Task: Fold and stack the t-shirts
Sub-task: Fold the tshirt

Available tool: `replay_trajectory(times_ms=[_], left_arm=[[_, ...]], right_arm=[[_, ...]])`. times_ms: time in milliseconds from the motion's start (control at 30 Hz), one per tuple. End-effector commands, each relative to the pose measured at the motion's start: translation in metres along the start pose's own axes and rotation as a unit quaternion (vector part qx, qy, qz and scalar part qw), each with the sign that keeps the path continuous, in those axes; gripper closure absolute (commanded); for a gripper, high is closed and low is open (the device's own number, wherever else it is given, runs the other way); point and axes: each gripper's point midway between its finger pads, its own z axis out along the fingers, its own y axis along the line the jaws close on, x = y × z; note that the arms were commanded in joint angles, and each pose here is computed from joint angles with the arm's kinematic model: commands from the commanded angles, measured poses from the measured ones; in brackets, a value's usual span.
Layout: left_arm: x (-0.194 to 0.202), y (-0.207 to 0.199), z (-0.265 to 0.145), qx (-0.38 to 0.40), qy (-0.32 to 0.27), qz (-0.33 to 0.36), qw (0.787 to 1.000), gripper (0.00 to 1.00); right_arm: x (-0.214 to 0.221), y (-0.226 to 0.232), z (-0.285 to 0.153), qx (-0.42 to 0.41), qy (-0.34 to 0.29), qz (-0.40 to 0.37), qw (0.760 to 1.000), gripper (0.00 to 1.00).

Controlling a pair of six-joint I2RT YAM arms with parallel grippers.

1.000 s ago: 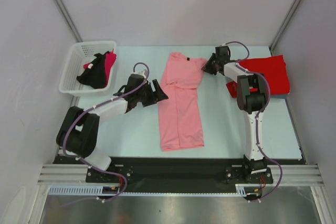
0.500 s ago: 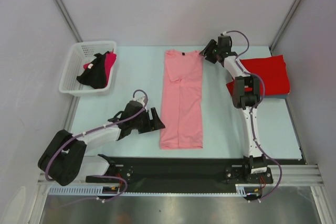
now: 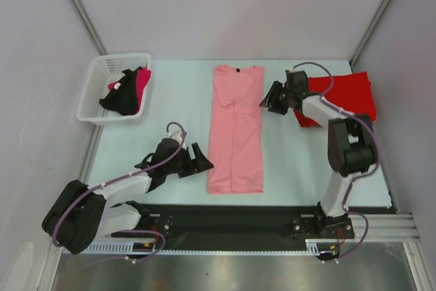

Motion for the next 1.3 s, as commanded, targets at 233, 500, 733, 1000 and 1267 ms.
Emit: replay_trajectory(times_ms=[233, 500, 733, 1000, 1267], left_arm=[[0.035, 0.011, -0.01, 0.023, 0.044, 0.002, 0.999, 0.44], [0.058, 0.013, -0.023, 0.043, 0.069, -0.014, 0.997, 0.44], [0.064, 0.009, -0.028, 0.065, 0.073, -0.013, 0.995, 0.42], [0.076, 0.005, -0.025, 0.085, 0.092, -0.025, 0.992, 0.46], [0.079, 0.003, -0.021, 0.092, 0.097, -0.032, 0.991, 0.5]], right_arm=[[0.161, -0.012, -0.091, 0.038, 0.067, -0.027, 0.997, 0.53], [0.253, -0.017, -0.146, 0.038, 0.117, -0.041, 0.992, 0.52], [0.296, -0.029, -0.149, 0.038, 0.162, -0.032, 0.986, 0.53], [0.325, -0.048, -0.15, 0.079, 0.178, -0.037, 0.98, 0.63], [0.324, -0.048, -0.159, 0.059, 0.16, -0.017, 0.985, 0.63]])
